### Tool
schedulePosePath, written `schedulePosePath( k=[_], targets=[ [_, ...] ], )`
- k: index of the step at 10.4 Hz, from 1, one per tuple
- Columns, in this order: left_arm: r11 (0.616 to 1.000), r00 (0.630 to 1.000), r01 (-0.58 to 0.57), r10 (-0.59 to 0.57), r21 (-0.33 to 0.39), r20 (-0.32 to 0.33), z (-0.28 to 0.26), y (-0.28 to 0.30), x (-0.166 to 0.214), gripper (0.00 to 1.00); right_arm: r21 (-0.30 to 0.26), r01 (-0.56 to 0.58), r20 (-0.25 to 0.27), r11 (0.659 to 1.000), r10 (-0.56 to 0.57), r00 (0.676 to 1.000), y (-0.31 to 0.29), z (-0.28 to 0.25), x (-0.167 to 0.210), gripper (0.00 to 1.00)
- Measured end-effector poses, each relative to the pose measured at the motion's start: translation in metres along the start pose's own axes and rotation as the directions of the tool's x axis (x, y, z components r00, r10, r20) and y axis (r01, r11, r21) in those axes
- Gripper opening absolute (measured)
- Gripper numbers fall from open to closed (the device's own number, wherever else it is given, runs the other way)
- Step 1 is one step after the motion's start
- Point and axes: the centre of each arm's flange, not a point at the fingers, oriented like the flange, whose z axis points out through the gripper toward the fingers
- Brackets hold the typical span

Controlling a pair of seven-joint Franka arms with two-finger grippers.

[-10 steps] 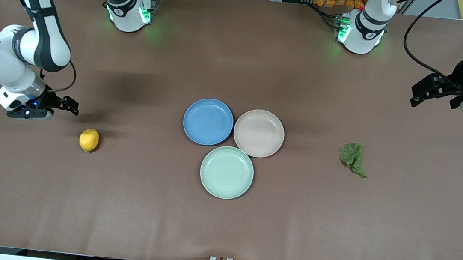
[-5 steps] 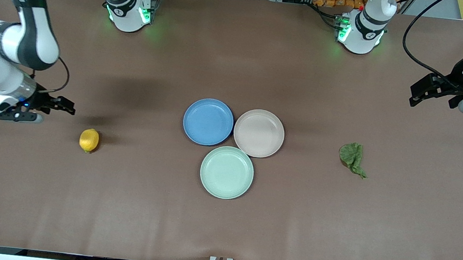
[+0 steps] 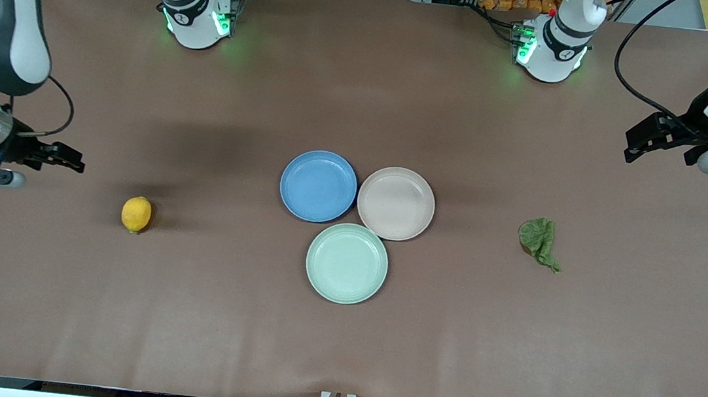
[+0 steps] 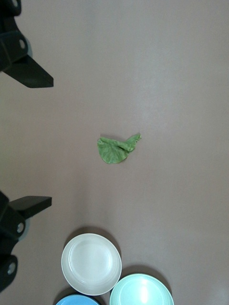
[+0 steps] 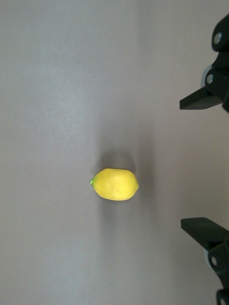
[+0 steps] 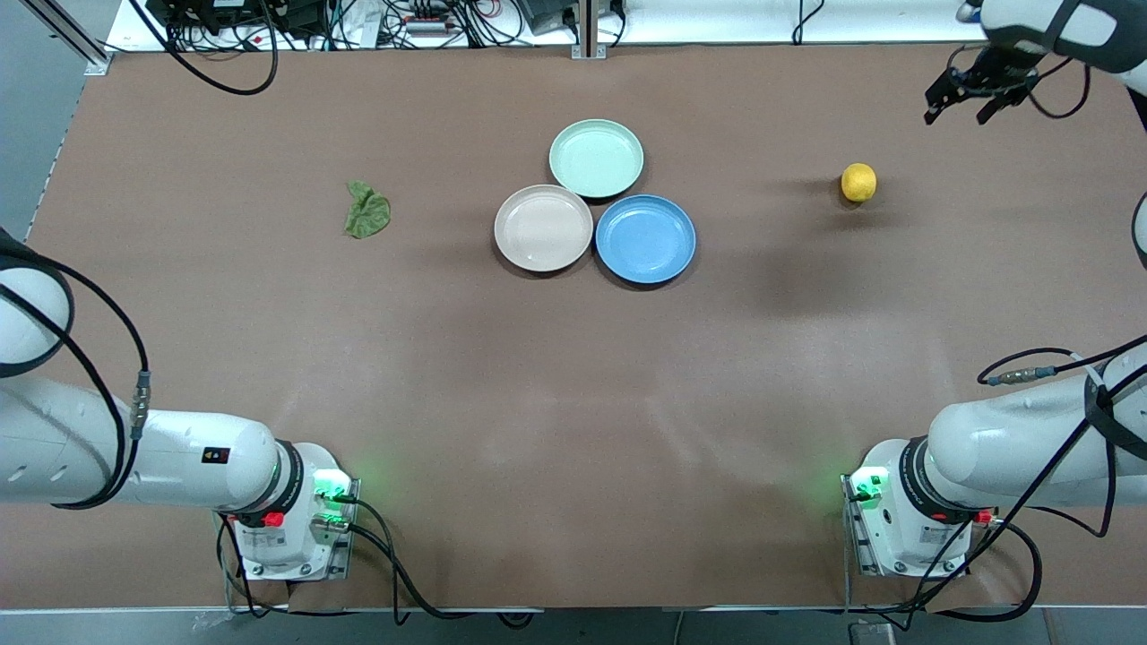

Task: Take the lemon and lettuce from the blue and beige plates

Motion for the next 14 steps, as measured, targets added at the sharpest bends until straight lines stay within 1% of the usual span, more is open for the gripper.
schedulePosePath(
  k=[1, 3, 5, 8, 10, 11, 14],
  targets=[
    [1.000, 1.000, -0.001, 0.001, 0.000, 0.000, 0.000, 0.000, 0.000, 1.00, -0.001, -0.002, -0.002, 1.000, 0.002, 1.000, 0.000, -0.021, 0.003, 1.00],
    [1.000, 1.000, -0.001, 0.001, 0.000, 0.000, 0.000, 0.000, 0.000, 1.00, -0.005, 0.002, -0.031, 1.000, -0.002, 1.000, -0.003, -0.066, 0.006, 1.00],
    [1.000, 1.000, -0.001, 0.001, 0.000, 0.000, 0.000, 0.000, 0.000, 1.00, -0.006, 0.010, -0.048, 1.000, -0.010, 0.999, -0.009, -0.108, 0.004, 1.00],
    [1.000, 1.000, 0.001, -0.001, 0.000, -0.001, 0.000, -0.001, 0.000, 1.00, -0.014, 0.029, -0.091, 0.999, -0.030, 0.995, -0.020, -0.154, 0.005, 1.00],
    [1.000, 1.000, 0.002, -0.002, 0.000, -0.001, 0.000, -0.001, 0.000, 1.00, -0.031, 0.050, -0.115, 0.998, -0.054, 0.992, -0.032, -0.181, 0.004, 1.00],
    [1.000, 1.000, 0.003, -0.003, 0.000, -0.001, -0.001, -0.001, 0.000, 1.00, -0.035, 0.063, -0.119, 0.997, -0.066, 0.991, -0.040, -0.192, 0.003, 1.00],
    [1.000, 1.000, 0.002, -0.002, -0.001, -0.007, -0.003, -0.001, 0.001, 1.00, -0.032, 0.114, -0.102, 0.993, -0.117, 0.988, -0.071, -0.205, -0.001, 1.00]
  ],
)
